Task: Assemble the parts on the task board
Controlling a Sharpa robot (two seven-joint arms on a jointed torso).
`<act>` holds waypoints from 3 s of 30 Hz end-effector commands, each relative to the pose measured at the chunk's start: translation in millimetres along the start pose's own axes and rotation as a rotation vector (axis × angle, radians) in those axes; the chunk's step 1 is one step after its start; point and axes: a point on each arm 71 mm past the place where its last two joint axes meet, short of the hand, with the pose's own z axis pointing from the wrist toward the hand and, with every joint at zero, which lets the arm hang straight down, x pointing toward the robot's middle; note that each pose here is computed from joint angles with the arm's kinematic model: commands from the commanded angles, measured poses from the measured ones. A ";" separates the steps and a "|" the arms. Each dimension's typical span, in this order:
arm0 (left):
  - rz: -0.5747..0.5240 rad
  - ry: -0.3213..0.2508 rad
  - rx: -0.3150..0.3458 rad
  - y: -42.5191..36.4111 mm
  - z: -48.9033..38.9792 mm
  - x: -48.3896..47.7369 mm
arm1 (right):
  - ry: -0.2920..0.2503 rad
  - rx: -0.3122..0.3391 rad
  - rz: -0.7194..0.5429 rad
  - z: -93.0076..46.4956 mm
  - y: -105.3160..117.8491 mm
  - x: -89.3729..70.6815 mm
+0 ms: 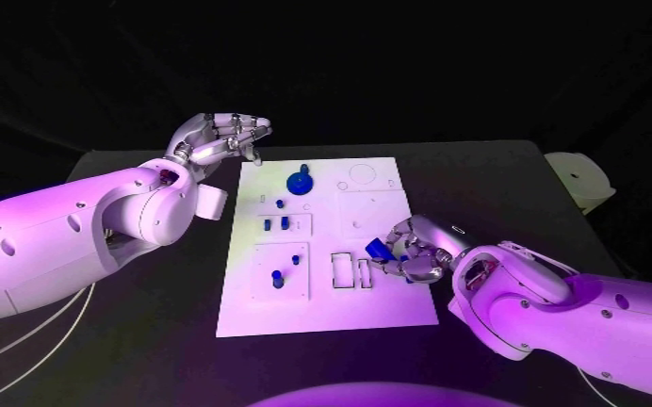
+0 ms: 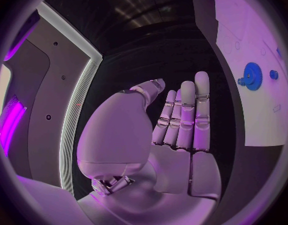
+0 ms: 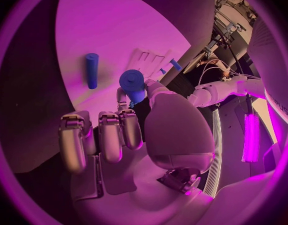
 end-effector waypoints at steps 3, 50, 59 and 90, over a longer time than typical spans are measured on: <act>-0.011 0.023 0.002 -0.9 0.5 3.3 | 0.030 0.015 0.117 3.1 9.7 4.3; -0.014 0.030 0.001 -1.4 -0.6 4.5 | 0.081 -0.056 -0.033 26.0 34.9 26.6; -0.013 0.028 -0.001 -1.5 -1.0 3.8 | 0.076 -0.075 -0.036 23.1 36.4 25.4; -0.011 0.024 -0.001 -1.6 -1.8 2.0 | 0.112 -0.082 -0.088 17.7 30.7 26.0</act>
